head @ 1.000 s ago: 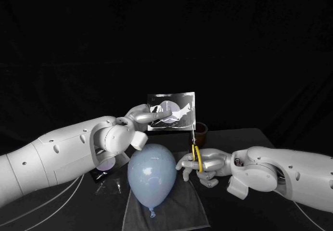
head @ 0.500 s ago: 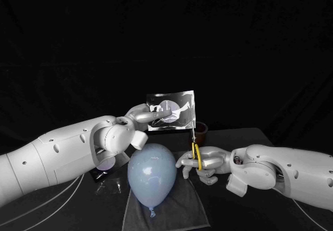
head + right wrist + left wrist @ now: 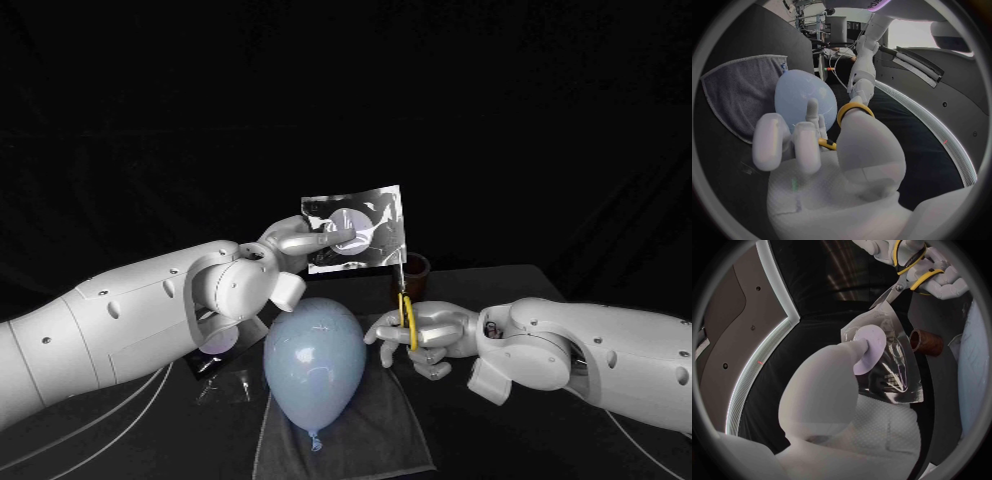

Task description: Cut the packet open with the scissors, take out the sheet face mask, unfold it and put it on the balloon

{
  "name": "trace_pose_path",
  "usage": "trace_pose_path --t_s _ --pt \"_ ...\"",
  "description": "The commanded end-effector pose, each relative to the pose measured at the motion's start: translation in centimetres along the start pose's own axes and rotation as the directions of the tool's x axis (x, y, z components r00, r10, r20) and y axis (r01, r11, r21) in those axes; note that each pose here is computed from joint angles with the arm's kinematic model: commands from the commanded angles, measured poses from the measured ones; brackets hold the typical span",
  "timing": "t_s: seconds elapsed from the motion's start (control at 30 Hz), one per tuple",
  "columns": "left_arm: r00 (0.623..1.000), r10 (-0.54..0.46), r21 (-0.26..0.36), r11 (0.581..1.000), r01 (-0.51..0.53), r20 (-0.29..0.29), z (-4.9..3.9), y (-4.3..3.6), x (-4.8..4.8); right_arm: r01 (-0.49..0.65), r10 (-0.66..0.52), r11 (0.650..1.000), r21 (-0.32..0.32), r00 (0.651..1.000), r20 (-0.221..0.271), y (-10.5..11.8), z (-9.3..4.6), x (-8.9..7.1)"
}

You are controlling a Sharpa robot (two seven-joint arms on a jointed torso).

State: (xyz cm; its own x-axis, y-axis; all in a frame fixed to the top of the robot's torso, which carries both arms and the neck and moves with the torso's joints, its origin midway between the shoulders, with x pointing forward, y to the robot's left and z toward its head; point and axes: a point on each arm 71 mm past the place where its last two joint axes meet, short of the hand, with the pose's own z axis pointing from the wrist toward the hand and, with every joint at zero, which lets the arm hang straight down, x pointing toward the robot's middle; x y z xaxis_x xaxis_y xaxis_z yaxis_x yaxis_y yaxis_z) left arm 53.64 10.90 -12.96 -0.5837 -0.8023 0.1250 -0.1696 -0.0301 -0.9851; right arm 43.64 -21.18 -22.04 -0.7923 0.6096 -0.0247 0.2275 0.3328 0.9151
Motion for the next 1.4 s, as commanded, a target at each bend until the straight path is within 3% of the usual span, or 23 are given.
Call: trace_pose_path --t_s 0.03,0.47,1.03,1.4 --pt "1.0 0.0 -0.002 1.0 0.0 -0.029 0.01 0.05 0.39 0.002 -0.001 0.999 -0.037 1.0 0.023 0.5 0.0 -0.2" --pt "1.0 0.0 -0.002 1.0 0.0 -0.023 -0.1 0.06 0.12 -0.013 0.018 0.998 -0.068 0.997 0.08 0.6 -0.2 -0.8" --pt "1.0 0.008 -0.002 1.0 -0.008 -0.019 -0.11 0.07 -0.11 0.005 -0.001 0.999 -0.048 0.997 0.072 0.4 -0.6 -0.9" --pt "0.999 0.028 -0.007 1.0 -0.028 -0.018 -0.16 0.11 -0.3 0.041 -0.036 0.998 -0.042 0.993 0.109 0.5 -1.1 -1.7"
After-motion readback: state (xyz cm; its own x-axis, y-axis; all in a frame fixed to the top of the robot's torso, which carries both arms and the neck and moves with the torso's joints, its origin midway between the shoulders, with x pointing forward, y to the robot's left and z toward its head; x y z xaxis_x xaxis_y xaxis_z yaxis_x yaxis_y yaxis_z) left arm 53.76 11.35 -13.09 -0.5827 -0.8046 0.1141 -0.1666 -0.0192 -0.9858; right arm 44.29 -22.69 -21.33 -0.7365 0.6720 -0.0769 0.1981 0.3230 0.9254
